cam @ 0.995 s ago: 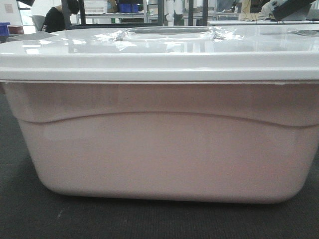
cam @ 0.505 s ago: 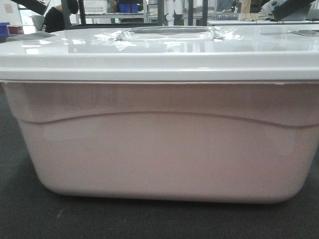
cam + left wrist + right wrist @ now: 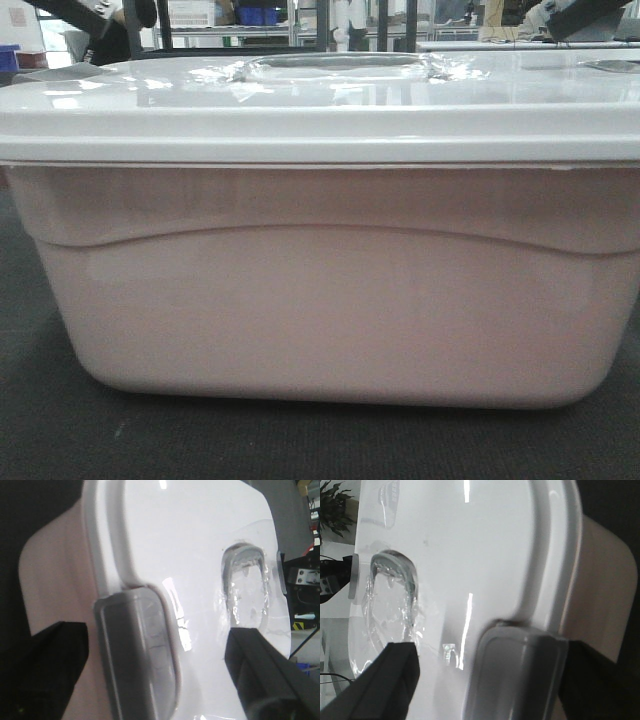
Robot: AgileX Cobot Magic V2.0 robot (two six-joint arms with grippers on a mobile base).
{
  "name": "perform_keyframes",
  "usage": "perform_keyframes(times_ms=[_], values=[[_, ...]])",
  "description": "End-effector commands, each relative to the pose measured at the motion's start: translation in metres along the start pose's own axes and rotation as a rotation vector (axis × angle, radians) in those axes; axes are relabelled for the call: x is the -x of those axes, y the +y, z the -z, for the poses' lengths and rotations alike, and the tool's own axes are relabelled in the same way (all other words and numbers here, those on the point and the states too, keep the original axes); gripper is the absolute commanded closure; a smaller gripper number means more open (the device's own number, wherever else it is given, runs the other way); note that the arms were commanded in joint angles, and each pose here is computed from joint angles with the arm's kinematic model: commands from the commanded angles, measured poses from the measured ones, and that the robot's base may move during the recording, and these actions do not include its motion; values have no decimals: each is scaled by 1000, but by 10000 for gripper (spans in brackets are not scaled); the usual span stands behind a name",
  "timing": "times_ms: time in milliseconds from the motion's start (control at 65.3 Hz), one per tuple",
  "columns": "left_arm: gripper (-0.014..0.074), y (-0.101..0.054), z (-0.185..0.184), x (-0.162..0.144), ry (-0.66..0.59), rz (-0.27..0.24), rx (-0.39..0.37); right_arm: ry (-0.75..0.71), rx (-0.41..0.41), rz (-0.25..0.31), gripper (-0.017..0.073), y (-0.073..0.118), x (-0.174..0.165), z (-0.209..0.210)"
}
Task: Grab white bin and place on right shelf
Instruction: 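Close both grippers on the grey end handles of the bin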
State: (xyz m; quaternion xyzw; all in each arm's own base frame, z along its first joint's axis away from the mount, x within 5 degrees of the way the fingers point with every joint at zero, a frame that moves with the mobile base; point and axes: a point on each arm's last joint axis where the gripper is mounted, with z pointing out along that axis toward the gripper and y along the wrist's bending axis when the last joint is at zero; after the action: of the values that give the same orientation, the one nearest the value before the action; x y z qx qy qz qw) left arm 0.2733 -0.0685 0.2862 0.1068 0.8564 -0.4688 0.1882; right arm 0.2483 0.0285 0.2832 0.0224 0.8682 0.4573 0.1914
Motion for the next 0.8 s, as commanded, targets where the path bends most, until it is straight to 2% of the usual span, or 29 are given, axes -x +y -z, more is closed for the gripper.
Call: perform_keyframes(times_ms=[0,337,581,780], values=[[135,-26,4,1,20,-41,-128,51,150,39,-73,25,-7,9],[136,-26,3,1,16,-33,-124,51,150,39,-73,25,-7,9],[216,-26,3,2,6,-33,-115,51,150,39,-73,25,-7,9],[225,-24,3,3,2,-32,-108,52,151,39,-73,25,-7,8]])
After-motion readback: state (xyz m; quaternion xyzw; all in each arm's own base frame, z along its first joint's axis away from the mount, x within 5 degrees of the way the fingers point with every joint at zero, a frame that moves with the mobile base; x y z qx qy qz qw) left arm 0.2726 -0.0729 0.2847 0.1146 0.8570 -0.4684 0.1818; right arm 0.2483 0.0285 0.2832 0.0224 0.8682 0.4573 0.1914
